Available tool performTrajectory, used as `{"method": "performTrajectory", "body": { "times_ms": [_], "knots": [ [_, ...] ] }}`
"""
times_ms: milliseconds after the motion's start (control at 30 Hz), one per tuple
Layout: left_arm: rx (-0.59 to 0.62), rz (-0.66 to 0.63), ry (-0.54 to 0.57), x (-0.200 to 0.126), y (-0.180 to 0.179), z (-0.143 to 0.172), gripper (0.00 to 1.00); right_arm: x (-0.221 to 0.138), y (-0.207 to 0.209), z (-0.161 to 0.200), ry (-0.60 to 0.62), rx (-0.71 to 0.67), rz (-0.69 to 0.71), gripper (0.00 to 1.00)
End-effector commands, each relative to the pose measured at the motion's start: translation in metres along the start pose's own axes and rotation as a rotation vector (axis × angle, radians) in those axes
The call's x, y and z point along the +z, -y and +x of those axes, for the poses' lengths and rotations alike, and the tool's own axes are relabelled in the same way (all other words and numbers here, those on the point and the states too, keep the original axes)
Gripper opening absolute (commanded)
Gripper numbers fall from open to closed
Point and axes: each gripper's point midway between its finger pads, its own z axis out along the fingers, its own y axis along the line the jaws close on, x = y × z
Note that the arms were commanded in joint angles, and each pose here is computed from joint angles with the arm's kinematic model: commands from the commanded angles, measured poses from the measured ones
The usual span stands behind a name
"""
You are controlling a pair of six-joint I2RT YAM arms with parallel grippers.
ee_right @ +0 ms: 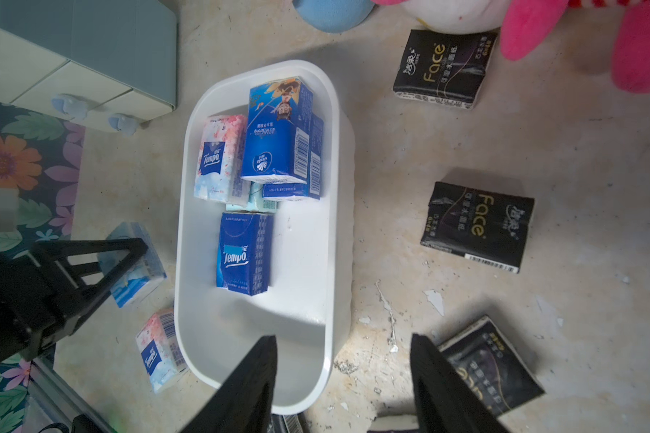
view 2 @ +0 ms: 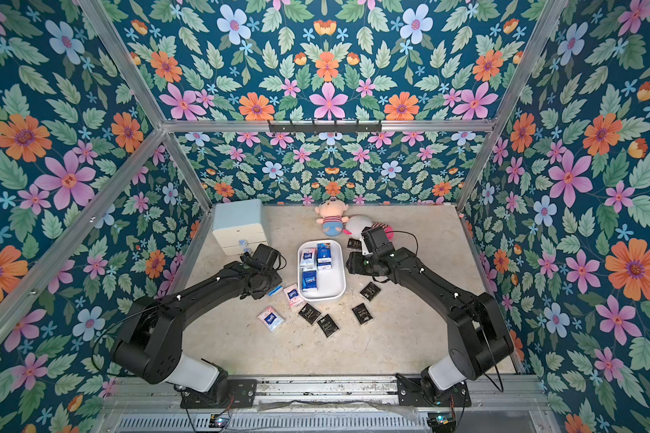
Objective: Put the pocket tissues into the storage box
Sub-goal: Pick up the pocket tissues from the center of the board, then place the pocket tissues in the storage box.
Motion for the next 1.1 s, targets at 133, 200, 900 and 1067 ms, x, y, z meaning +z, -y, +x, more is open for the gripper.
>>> {"method": "performTrajectory", "body": {
  "times_ms": [133,200,900,1067],
  "knots": [
    [0.182,0.061,0.039,-0.032,0.054,0.003,0.52,-0.002,-0.002,-0.005,0.013,0.009,-0.016,0.62],
    [0.232,0.092,0.040,-0.037,0.075,0.009,0.52,-0.002,-0.003,-0.007,0.016,0.013,-0.018,0.62],
    [0.558,-0.005,-0.107,0.022,0.122,0.055,0.53,-0.001,0.006,-0.007,0.016,0.032,0.017,0.62],
    [0.566,-0.035,-0.101,0.023,0.117,0.053,0.53,0.000,0.006,-0.008,0.018,0.034,0.017,0.62]
  ]
}}
